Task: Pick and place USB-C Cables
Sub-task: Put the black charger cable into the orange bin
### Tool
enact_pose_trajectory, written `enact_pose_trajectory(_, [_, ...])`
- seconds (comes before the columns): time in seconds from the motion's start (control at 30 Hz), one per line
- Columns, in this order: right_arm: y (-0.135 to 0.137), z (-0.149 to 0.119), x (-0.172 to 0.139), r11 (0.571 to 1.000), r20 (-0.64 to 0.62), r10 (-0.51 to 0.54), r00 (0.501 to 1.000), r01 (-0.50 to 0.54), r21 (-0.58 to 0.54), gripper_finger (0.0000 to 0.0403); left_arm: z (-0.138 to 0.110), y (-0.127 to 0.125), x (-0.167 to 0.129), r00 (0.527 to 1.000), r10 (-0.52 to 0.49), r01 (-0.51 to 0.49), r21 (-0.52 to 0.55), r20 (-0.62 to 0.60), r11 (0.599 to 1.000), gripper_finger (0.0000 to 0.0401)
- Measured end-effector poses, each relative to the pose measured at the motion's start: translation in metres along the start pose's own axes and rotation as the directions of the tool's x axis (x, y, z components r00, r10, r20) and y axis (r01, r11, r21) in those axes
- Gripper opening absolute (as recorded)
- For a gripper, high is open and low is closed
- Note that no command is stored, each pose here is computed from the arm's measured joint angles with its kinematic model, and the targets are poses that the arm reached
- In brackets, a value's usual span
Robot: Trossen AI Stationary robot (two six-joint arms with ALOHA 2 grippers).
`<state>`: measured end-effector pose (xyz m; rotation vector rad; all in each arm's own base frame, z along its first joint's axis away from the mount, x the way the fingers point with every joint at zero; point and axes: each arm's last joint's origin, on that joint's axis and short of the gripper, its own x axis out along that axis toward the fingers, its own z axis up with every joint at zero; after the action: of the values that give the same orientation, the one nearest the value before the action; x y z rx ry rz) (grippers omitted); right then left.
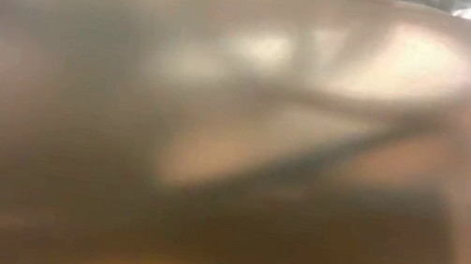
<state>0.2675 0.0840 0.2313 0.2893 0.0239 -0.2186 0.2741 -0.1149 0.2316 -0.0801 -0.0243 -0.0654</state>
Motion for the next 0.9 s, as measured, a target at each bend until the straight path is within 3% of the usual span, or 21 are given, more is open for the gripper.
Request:
enact_pose_trajectory(0.37, [0.002, 0.01, 0.0, 1.0, 0.09, 0.02, 0.996, -0.019, -0.015, 0.0, 0.008, 0.018, 0.005, 0.996, 0.058, -0.059, 0.008, 0.071, 0.998, 0.028])
enact_pose_trajectory(0.53, [-0.003, 0.014, 0.003, 1.0, 0.118, 0.001, 0.993, -0.001, -0.004, 0.0, 0.012, 0.023, 0.008, 0.995, 0.007, -0.006, -0.004, 0.103, 1.0, 0.0281])
enact_pose_trajectory(0.9, [-0.008, 0.018, 0.006, 1.0, 0.136, 0.005, 0.991, -0.006, 0.011, 0.0, 0.028, 0.031, 0.019, 0.994, 0.025, -0.028, 0.028, 0.108, 0.999, 0.0281])
